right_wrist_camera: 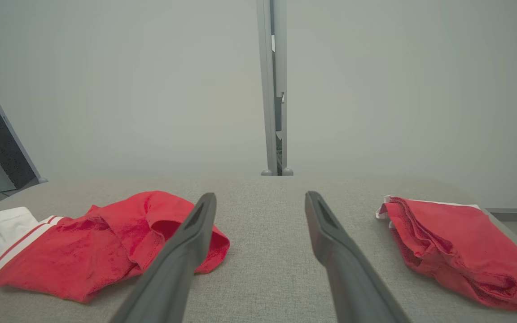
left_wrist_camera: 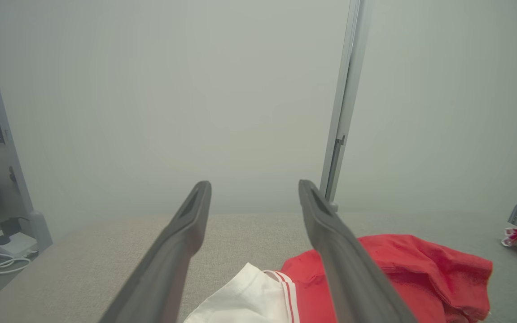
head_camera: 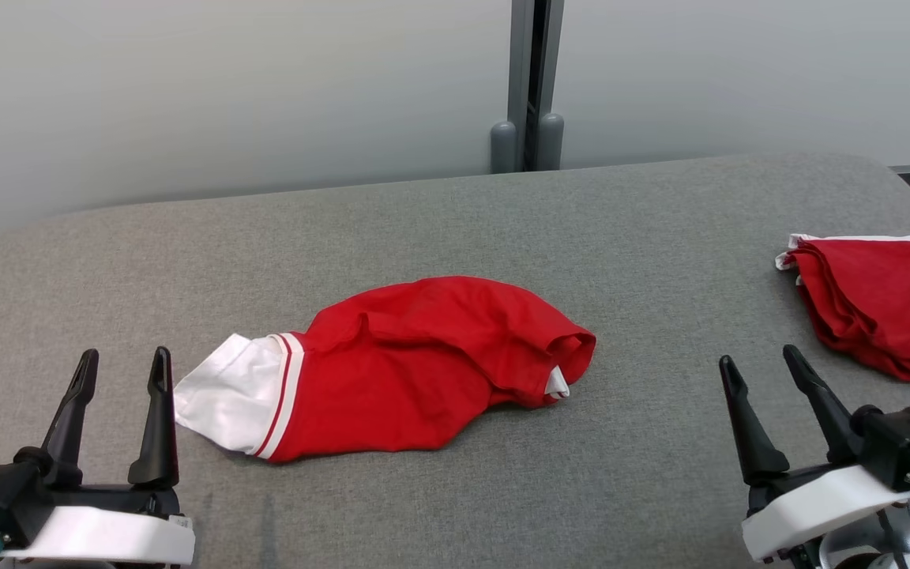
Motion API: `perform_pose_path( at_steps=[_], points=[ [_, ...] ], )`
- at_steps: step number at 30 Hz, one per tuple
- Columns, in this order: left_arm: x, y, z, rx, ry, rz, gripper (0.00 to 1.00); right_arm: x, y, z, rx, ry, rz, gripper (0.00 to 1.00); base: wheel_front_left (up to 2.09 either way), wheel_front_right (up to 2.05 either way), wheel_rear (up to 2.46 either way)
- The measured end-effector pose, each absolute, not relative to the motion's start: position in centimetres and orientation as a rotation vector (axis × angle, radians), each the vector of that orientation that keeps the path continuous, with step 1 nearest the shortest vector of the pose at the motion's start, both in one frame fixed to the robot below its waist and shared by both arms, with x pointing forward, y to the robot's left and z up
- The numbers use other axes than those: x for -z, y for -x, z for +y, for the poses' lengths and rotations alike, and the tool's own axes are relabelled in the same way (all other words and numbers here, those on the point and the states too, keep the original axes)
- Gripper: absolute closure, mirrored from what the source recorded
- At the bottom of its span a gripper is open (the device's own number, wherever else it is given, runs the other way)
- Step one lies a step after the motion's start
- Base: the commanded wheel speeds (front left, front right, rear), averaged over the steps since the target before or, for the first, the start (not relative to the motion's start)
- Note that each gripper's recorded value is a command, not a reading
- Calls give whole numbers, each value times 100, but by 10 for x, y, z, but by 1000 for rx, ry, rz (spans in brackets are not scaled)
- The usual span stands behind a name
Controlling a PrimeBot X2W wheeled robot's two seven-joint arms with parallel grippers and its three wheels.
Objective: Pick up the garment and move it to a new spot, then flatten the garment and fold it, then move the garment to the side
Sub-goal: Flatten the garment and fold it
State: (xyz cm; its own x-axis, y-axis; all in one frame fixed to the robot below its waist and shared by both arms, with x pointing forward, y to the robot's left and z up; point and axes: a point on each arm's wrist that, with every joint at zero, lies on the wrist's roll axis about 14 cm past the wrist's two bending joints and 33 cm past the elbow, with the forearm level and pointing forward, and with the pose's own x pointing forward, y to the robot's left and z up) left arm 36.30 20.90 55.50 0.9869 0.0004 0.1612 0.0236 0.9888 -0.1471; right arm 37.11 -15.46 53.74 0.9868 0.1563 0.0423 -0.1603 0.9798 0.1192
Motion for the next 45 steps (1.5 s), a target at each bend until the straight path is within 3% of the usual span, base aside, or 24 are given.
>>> perform_pose_path(
  at_steps=[14, 23, 24, 25, 26, 27, 36, 45],
  points=[
    [-551, -373, 228, -46, 146, -162, 0, -467, -403, -56, -506, -87, 235, 0, 0, 0, 0],
    [-543, -378, 246, -97, 134, -156, 0, -432, -429, -21, -612, -78, 317, 0, 0, 0, 0],
    [-544, -378, 248, -98, 128, -158, 0, -430, -430, -18, -620, -82, 322, 9, 0, 0, 0],
    [-545, -378, 249, -102, 126, -161, 0, -430, -431, -15, -626, -89, 321, 63, 0, 0, 0],
    [-545, -378, 251, -106, 124, -161, 0, -431, -432, -14, -629, -96, 319, 85, 0, 0, 0],
    [-545, -378, 251, -106, 121, -162, 0, -432, -432, -14, -631, -97, 315, 100, 0, 0, 0],
    [-552, -385, 247, -90, 119, -194, 0, -467, -429, -19, -663, -118, 249, 100, 0, 0, 0],
    [-552, -395, 235, -54, 129, -201, 0, -533, -432, -53, -634, -352, 212, 100, 0, 0, 0]
  ],
)
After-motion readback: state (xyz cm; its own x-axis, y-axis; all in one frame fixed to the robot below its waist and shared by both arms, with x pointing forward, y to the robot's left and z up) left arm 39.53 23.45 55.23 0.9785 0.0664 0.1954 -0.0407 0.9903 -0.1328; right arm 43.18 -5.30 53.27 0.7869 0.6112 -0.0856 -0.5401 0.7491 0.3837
